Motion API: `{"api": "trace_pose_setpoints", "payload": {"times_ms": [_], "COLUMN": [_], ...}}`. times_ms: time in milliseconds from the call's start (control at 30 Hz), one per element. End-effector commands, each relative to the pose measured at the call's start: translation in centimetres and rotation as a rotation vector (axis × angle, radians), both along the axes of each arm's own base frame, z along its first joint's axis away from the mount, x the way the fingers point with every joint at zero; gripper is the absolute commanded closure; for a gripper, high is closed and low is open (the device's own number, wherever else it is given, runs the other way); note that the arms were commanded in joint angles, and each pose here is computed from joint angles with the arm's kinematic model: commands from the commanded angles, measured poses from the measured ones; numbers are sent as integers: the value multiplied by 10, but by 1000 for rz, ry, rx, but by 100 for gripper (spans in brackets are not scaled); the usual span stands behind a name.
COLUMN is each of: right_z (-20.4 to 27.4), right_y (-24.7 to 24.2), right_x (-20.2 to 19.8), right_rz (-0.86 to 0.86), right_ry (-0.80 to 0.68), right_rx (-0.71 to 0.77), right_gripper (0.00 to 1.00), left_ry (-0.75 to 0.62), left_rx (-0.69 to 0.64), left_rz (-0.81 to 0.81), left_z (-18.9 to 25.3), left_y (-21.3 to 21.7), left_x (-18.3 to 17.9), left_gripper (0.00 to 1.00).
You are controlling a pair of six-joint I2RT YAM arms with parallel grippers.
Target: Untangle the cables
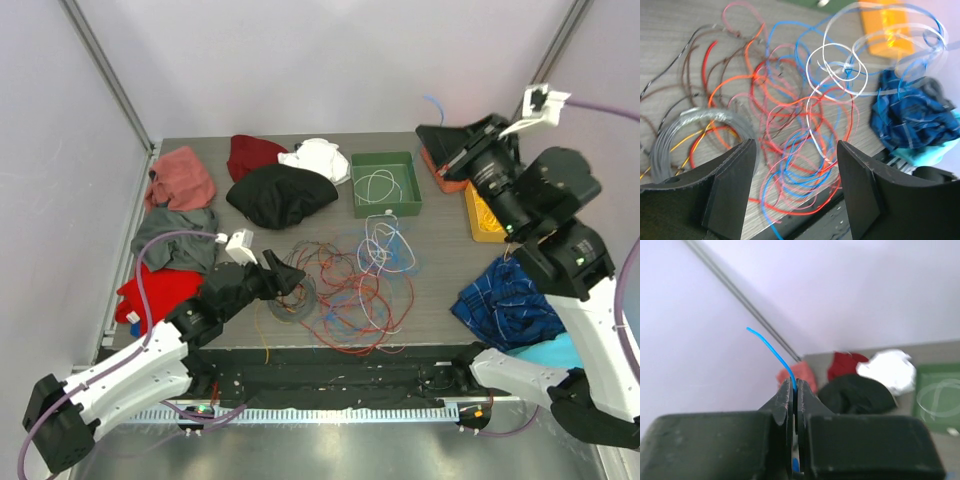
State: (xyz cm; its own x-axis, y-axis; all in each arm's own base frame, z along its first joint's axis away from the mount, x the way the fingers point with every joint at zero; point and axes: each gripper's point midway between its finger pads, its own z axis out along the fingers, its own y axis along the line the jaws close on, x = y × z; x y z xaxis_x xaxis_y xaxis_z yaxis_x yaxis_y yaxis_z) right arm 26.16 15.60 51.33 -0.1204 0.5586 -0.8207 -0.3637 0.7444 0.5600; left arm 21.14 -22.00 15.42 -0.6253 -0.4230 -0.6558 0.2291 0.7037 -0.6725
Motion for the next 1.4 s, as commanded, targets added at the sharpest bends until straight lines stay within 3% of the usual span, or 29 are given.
{"api": "trace_pose_setpoints", "payload": {"times_ms": [0, 200, 267, 300, 333, 367, 567, 600, 667, 967, 1367], "right_z": [88, 135, 136, 131, 126, 119, 59, 45, 31, -6, -3], "right_y": [9, 24, 33, 37, 41, 44, 64, 68, 69, 74, 77], "right_x": [-48, -76, -79, -76, -75, -72, -55, -51, -48, -47, -59], "right_rz": [186, 342, 396, 409, 426, 432, 474, 476, 472, 489, 548], "right_ry": [-185, -269, -252, -236, -221, -198, -71, -40, -14, 57, 61], "right_rx": [71, 122, 123, 121, 121, 130, 144, 133, 124, 110, 128], "right_gripper": [99, 99, 99, 99, 99, 99, 99, 99, 99, 99, 99], "left_ry": [-144, -261, -366, -413, -504, -560, -705, -710, -759, -818, -778], "left_rx": [-92, -156, -204, -227, -298, -298, -278, -274, -272, -203, -74], "left_rz": [14, 15, -4, -6, -18, -25, -134, -165, -180, -290, -181], "left_z": [53, 81, 104, 114, 137, 145, 186, 189, 203, 198, 160], "left_y": [-4, -3, -8, -8, -12, -13, -54, -68, -77, -120, -139], "left_x": [10, 11, 9, 8, 2, 0, -5, -8, -11, -27, 12], "left_gripper": [29, 27, 25, 24, 9, 6, 5, 0, 0, 0, 2]}}
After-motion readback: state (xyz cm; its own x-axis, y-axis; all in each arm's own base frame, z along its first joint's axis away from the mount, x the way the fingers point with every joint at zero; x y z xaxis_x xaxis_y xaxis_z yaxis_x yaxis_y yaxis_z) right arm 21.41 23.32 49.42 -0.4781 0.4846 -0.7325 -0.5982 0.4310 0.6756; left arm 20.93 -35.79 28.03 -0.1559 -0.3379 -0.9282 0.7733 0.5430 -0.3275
